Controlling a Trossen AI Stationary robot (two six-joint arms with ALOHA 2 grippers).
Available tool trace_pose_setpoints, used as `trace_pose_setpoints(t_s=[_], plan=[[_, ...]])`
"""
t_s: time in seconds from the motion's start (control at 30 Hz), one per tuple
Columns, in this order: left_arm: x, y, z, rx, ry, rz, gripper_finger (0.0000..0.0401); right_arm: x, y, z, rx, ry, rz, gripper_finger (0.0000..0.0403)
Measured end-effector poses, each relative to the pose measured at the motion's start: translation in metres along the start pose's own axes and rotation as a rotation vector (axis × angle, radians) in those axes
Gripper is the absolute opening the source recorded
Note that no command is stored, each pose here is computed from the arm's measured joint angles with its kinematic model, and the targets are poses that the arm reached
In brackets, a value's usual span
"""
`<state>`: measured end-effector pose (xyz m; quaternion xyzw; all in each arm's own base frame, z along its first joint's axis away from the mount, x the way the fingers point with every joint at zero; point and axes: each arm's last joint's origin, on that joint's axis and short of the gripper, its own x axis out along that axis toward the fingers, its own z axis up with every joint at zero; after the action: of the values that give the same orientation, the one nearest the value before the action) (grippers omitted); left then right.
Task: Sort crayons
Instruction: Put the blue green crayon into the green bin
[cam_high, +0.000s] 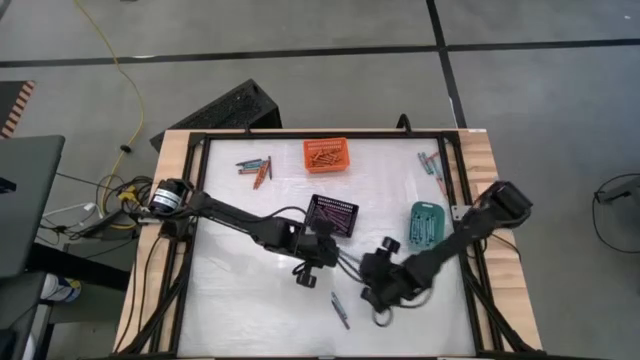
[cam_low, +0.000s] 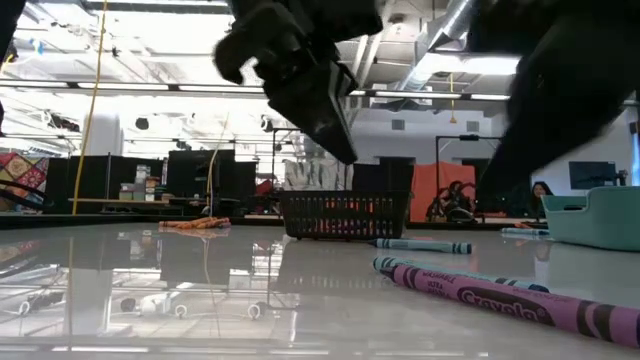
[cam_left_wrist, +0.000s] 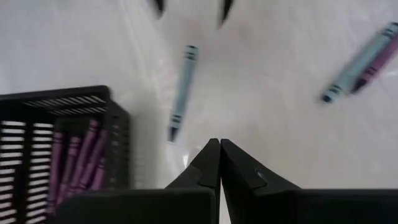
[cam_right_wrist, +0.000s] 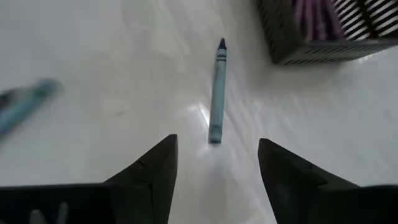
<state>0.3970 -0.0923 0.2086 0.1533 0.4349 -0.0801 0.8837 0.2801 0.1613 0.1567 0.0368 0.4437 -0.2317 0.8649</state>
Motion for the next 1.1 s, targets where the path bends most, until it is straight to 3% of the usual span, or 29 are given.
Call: trace_pose_setpoints(t_s=[0.17, 0.37, 0.47, 0.77, 0.97, 1.1], plan=[[-0.003, -0.017, -0.003, 0.024, 0.047, -0.02, 0.0, 0.038, -0.004, 0.008, 0.012, 0.077, 0.012, 0.0224], [-0.006, -0.034, -0.004, 0.051, 0.079, 0.008, 0.0, 0.05, -0.008, 0.013, 0.034, 0.163, 0.068, 0.021], [-0.007, -0.04, -0.005, 0.063, 0.088, 0.014, 0.0, 0.051, -0.01, 0.014, 0.022, 0.172, 0.077, 0.0176], [-0.01, -0.047, -0.01, 0.061, 0.143, 0.032, 0.0, 0.051, -0.008, 0.012, 0.011, 0.232, 0.133, 0.0015], [-0.01, -0.049, -0.011, 0.066, 0.154, 0.027, 0.0, 0.042, -0.004, 0.01, 0.005, 0.211, 0.144, 0.0003], [-0.011, -0.051, -0.011, 0.072, 0.156, 0.018, 0.0001, 0.02, -0.009, 0.011, 0.006, 0.227, 0.176, 0.0002]])
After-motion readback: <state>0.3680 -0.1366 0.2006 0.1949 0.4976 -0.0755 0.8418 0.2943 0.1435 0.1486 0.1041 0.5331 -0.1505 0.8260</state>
